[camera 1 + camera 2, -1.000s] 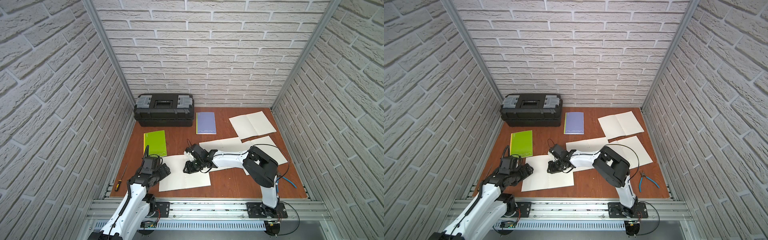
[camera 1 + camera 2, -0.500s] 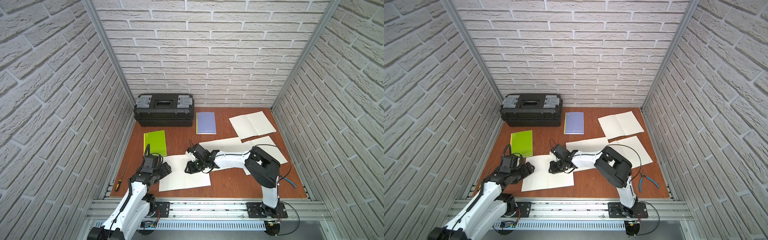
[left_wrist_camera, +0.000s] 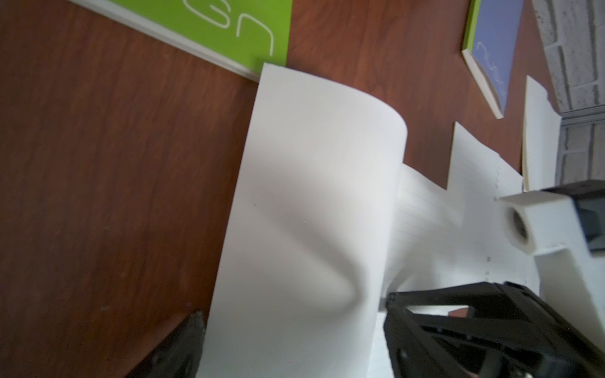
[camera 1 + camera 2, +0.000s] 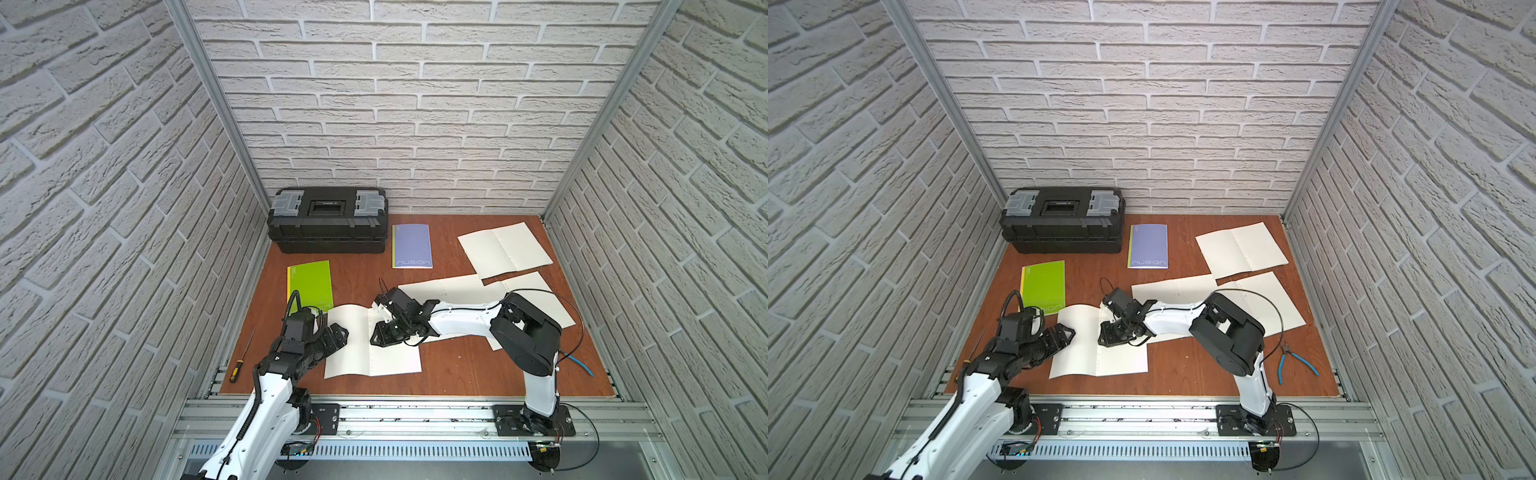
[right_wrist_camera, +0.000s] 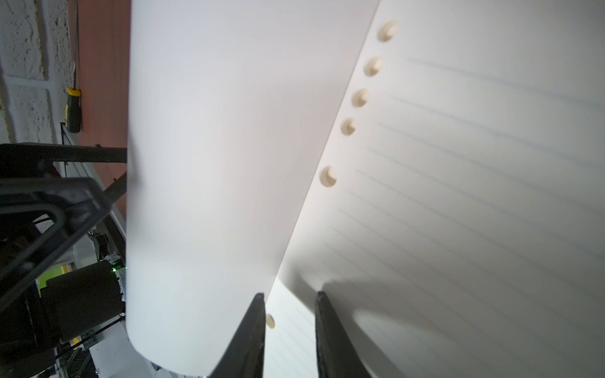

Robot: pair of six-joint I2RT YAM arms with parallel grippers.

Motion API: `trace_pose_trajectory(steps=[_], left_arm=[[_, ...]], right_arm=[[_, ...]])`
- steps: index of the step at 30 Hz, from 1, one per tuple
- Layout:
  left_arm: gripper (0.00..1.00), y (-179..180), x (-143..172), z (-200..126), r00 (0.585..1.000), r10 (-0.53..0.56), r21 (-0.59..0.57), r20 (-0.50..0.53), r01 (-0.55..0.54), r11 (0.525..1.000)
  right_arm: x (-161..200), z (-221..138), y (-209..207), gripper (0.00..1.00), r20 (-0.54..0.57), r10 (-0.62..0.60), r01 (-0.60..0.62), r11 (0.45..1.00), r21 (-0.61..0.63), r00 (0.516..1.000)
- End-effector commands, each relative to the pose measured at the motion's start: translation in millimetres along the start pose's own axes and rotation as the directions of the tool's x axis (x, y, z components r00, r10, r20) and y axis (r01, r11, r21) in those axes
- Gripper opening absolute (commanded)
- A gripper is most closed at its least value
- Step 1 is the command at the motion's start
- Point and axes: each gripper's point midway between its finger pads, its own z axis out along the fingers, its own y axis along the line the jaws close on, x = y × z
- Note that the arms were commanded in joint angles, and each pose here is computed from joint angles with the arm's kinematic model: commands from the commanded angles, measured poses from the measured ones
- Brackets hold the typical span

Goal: Close the notebook
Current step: Close the notebook at the center of the board.

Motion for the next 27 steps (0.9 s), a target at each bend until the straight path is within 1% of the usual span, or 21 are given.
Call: trace_pose_trajectory(steps=[1, 5, 11, 19, 27], left_arm=[[0.86, -27, -1, -2, 1.0, 0.02, 0.144, 0.003, -0.02, 0.989], [0.86, -43, -6, -8, 1.0, 0.026, 0.217, 0.013, -0.028, 0.976], [0.86, -61, -11, -15, 0.999, 0.039, 0.278, 0.021, -0.043, 0.96], [0.86, -79, -18, -29, 0.997, 0.056, 0.332, 0.044, -0.068, 0.941], [0.86, -103, -25, -49, 0.994, 0.082, 0.397, 0.075, -0.106, 0.912]], right_arm=[[3, -5, -4, 0.28, 0.004, 0.008, -0.008, 1.0, 0.012, 1.0], [2, -7, -3, 0.28, 0.009, 0.006, -0.006, 1.0, 0.007, 1.0], [0, -8, 0, 0.28, 0.016, 0.002, -0.002, 1.0, -0.002, 1.0], [-2, -9, 3, 0.28, 0.022, -0.003, 0.003, 1.0, -0.012, 1.0], [-13, -28, 19, 0.28, 0.071, -0.029, 0.032, 0.999, -0.04, 0.997]])
